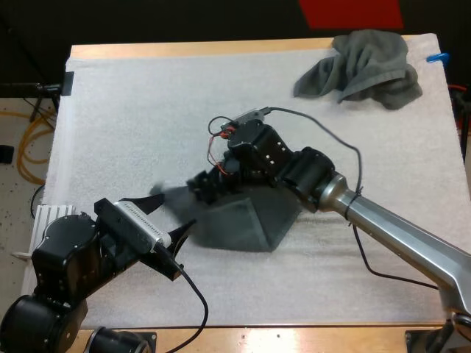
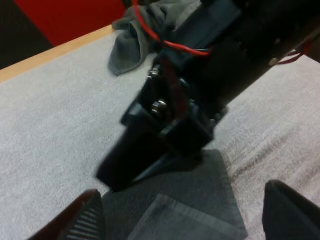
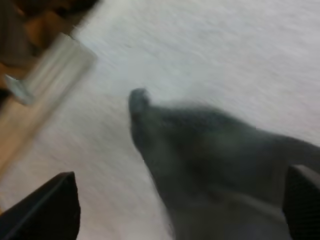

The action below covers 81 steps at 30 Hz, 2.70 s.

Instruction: Pick towel from pile fold and stack

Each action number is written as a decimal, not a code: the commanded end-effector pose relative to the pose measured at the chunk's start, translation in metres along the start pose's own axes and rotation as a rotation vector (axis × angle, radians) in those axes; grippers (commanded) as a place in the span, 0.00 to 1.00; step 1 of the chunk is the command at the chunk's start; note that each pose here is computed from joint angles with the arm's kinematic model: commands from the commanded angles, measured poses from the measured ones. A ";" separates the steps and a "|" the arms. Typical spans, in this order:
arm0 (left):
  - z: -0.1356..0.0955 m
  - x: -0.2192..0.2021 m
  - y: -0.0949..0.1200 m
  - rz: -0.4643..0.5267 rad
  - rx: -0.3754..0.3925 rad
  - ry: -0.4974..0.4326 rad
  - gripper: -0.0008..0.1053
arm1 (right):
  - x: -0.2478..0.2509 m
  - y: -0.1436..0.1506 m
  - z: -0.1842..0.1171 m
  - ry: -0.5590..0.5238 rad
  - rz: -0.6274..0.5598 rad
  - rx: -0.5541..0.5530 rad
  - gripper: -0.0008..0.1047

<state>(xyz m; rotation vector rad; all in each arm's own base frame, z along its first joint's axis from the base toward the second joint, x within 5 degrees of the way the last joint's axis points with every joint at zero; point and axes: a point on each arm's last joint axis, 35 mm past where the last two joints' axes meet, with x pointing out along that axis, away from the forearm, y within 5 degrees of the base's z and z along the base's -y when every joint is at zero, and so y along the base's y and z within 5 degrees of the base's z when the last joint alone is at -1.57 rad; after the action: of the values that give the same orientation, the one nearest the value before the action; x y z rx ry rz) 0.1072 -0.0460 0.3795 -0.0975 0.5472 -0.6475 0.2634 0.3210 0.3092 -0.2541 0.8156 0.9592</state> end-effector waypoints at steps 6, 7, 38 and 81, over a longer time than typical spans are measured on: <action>0.001 -0.003 -0.002 -0.011 -0.004 -0.010 0.61 | -0.008 -0.018 -0.023 0.205 -0.152 -0.046 0.77; 0.001 -0.003 -0.002 -0.011 -0.005 -0.007 0.61 | -0.008 -0.020 -0.024 0.214 -0.162 -0.043 0.77; -0.027 -0.007 0.006 0.207 -0.052 0.231 0.61 | 0.095 -0.082 -0.108 0.284 0.239 0.318 0.73; -0.025 0.010 0.013 0.204 -0.034 0.303 0.61 | 0.022 0.011 -0.118 0.536 0.255 -0.196 0.01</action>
<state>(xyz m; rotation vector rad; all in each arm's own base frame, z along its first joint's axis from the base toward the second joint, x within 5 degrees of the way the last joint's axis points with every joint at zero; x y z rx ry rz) 0.1060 -0.0391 0.3496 0.0148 0.8464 -0.4573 0.2099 0.2802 0.2166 -0.5691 1.2437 1.2233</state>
